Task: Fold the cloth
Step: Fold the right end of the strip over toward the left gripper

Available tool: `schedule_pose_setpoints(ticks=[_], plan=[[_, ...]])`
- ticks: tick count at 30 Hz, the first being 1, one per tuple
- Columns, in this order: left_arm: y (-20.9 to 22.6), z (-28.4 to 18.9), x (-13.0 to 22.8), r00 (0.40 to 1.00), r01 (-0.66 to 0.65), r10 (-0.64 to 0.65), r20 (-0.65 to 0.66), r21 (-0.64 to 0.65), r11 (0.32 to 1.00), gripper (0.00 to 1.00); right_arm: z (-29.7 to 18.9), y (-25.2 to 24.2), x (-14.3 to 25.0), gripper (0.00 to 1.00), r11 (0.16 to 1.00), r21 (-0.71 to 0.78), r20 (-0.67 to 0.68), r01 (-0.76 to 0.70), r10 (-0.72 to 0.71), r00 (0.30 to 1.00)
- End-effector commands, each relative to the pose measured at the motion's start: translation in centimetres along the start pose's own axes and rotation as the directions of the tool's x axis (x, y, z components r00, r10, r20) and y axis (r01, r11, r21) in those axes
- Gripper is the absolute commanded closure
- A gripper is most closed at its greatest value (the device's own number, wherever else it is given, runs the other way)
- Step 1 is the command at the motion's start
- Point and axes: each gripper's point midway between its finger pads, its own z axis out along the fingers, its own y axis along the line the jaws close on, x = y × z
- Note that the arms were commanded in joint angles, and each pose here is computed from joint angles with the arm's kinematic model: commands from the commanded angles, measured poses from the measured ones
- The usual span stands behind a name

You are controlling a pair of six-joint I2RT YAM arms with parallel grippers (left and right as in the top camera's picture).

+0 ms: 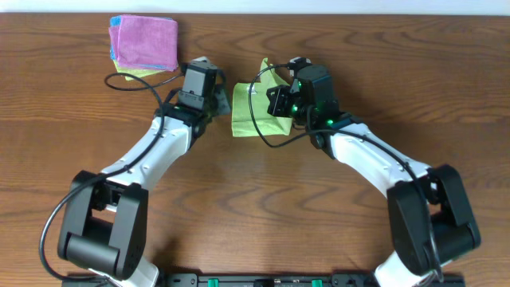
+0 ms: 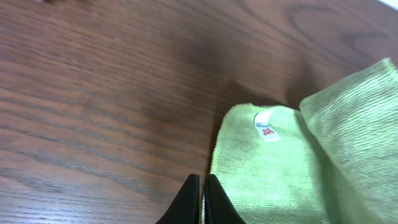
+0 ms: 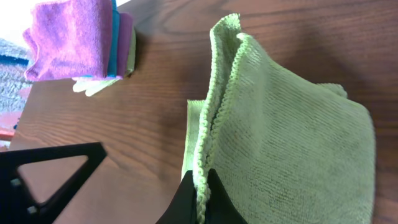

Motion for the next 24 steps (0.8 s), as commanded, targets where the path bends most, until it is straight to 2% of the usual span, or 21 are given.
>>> schedule_pose_setpoints(ticks=[1,12,23,24], plan=[[0.2,-1.2,-1.9,0.999,-0.011,0.011,0.049,-0.009,1.000,0.94,1.6,0.4,0.5,0.99,1.000,-0.002,-0.012,-0.017,0.017,1.000],[1.5,-1.3,-2.5,0.998,0.009,-0.007,0.056,-0.029,1.000,0.94,5.4,3.2,3.1,0.99,0.999,-0.035,-0.084,0.020,-0.022,0.996],[2.8,-1.8,-3.4,0.997,0.035,-0.032,0.071,-0.046,0.998,0.94,5.9,3.6,5.9,0.99,0.999,-0.017,-0.160,0.033,-0.035,0.987],[2.8,-2.0,-3.6,0.997,0.036,-0.032,0.076,-0.045,0.998,0.94,5.9,3.5,6.1,0.89,0.999,-0.015,-0.165,0.032,-0.034,0.986]])
